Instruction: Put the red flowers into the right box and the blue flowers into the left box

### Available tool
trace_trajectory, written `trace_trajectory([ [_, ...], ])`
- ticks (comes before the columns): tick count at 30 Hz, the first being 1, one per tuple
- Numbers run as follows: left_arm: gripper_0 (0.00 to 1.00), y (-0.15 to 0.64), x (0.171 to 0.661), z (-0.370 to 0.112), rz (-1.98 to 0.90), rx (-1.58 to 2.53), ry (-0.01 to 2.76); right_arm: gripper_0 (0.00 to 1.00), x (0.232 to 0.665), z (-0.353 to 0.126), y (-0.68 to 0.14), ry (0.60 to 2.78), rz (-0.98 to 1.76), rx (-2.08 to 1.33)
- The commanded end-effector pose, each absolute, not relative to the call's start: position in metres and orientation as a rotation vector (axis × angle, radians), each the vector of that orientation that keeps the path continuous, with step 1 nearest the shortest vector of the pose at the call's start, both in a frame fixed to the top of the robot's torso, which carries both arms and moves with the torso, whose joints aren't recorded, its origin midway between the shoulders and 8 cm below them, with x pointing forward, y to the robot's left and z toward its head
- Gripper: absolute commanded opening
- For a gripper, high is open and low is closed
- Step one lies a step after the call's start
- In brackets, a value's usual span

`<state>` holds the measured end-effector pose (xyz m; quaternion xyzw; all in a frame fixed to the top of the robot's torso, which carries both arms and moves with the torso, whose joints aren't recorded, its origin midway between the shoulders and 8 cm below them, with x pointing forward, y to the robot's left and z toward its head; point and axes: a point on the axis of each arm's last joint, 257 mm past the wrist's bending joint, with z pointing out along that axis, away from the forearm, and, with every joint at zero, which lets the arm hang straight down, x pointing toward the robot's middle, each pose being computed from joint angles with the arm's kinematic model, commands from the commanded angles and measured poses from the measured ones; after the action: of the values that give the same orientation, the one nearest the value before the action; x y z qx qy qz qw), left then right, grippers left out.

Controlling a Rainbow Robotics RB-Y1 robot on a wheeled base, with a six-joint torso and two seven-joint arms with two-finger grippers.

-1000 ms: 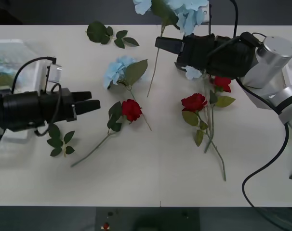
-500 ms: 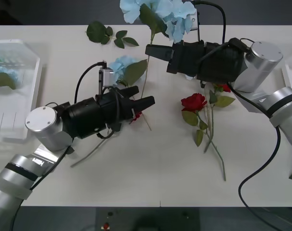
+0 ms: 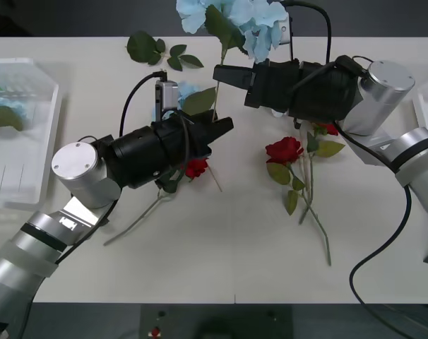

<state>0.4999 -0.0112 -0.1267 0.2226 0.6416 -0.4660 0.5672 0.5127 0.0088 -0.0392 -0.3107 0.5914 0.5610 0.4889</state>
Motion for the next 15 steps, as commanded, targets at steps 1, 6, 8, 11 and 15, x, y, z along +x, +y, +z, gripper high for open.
trace_trajectory([
  [1,0.00,-0.0074,0.5023,-0.1083,-1.133,0.491,1.502,0.00,0.5099,-0.0139,0.0129,1.371,1.332,-0.811],
  [6,0.00,-0.0041,0.5033,-0.1095,-1.134,0.486,1.511,0.00,0.5099,-0.0139,0.0129,1.371,1.332,-0.811],
  [8,0.00,-0.0030,0.5034,-0.1088,-1.142,0.479,1.513,0.00,0.5096,-0.0142,0.0133,1.371,1.334,-0.811],
  [11,0.00,-0.0022,0.5040,-0.1075,-1.144,0.475,1.512,0.00,0.5102,-0.0129,0.0125,1.370,1.331,-0.811],
  [15,0.00,0.0013,0.5061,-0.1046,-1.151,0.462,1.512,0.00,0.5103,-0.0131,0.0116,1.371,1.333,-0.808],
])
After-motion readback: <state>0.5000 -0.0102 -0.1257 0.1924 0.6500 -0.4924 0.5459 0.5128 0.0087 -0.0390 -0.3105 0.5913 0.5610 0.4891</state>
